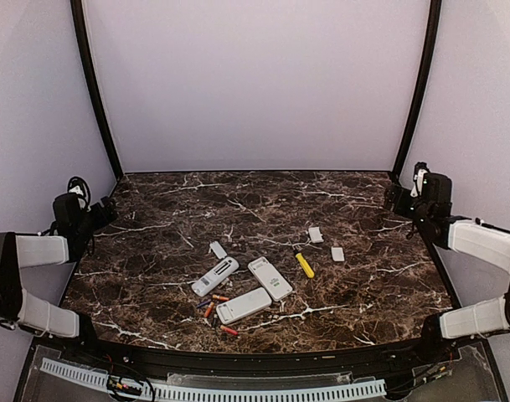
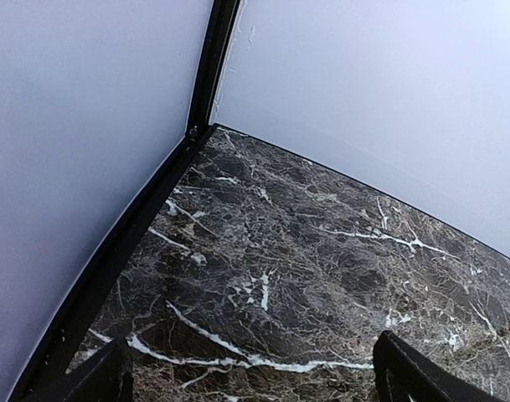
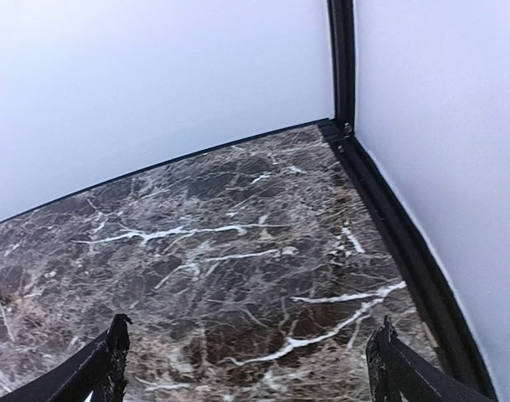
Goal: Unload the batteries from the remote control
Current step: Reset both arms
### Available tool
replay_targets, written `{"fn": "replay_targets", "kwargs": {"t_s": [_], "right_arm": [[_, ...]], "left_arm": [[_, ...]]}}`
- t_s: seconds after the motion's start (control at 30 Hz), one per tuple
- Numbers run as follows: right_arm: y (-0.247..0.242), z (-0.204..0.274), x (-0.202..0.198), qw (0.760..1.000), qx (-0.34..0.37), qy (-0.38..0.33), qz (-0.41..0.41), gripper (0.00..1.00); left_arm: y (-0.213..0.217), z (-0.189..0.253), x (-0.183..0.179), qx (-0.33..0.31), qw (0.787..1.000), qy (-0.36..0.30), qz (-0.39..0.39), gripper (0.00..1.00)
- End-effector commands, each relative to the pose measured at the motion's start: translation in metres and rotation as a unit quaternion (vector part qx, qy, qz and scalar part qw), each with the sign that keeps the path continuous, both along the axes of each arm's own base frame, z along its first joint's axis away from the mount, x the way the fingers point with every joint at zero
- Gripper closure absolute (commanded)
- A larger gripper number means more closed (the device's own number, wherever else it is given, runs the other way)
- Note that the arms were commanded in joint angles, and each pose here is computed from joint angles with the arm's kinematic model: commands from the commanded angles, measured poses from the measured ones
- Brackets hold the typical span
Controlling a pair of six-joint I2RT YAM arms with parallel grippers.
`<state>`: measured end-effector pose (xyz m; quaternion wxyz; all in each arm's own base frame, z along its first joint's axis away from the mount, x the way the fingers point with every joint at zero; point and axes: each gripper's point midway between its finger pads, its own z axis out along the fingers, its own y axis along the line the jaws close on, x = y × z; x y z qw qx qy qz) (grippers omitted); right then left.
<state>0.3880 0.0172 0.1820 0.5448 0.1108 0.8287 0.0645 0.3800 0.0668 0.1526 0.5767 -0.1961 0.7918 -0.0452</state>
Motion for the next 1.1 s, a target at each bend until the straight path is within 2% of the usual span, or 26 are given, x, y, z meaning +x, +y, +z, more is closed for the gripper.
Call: {"fn": "replay_targets", "kwargs": {"t_s": [0.0,0.13,0.4,0.57,0.7,0.83,1.07], "right_arm": [[-0.027,0.015,-0.011,0.992,-0.078,-0.088,-0.039,0.03],[-0.029,0.009,-0.016,0.989,-0.091,-0.107,-0.040,0.03],[-0.032,0.004,-0.016,0.981,-0.116,-0.146,-0.047,0.03],[-0.033,0.006,-0.011,0.978,-0.122,-0.160,-0.048,0.03],[-0.030,0.014,-0.016,0.967,-0.135,-0.210,-0.044,0.02],[-0.022,0.004,-0.012,0.960,-0.142,-0.239,-0.023,0.01],[-0.018,-0.011,0.000,0.966,-0.150,-0.212,-0.010,0.01]], "left_arm": [[0.005,0.019,0.005,0.047,0.997,-0.056,0.002,0.01],[-0.004,0.018,0.009,0.064,0.995,-0.071,-0.030,0.01],[-0.021,0.011,0.015,0.093,0.989,-0.103,-0.046,0.01],[-0.034,0.000,0.022,0.127,0.987,-0.087,-0.053,0.01],[-0.048,-0.010,0.032,0.151,0.983,-0.075,-0.068,0.01],[-0.041,-0.011,0.029,0.160,0.983,-0.082,-0.045,0.01],[-0.046,-0.012,0.031,0.163,0.981,-0.081,-0.061,0.01]]}}
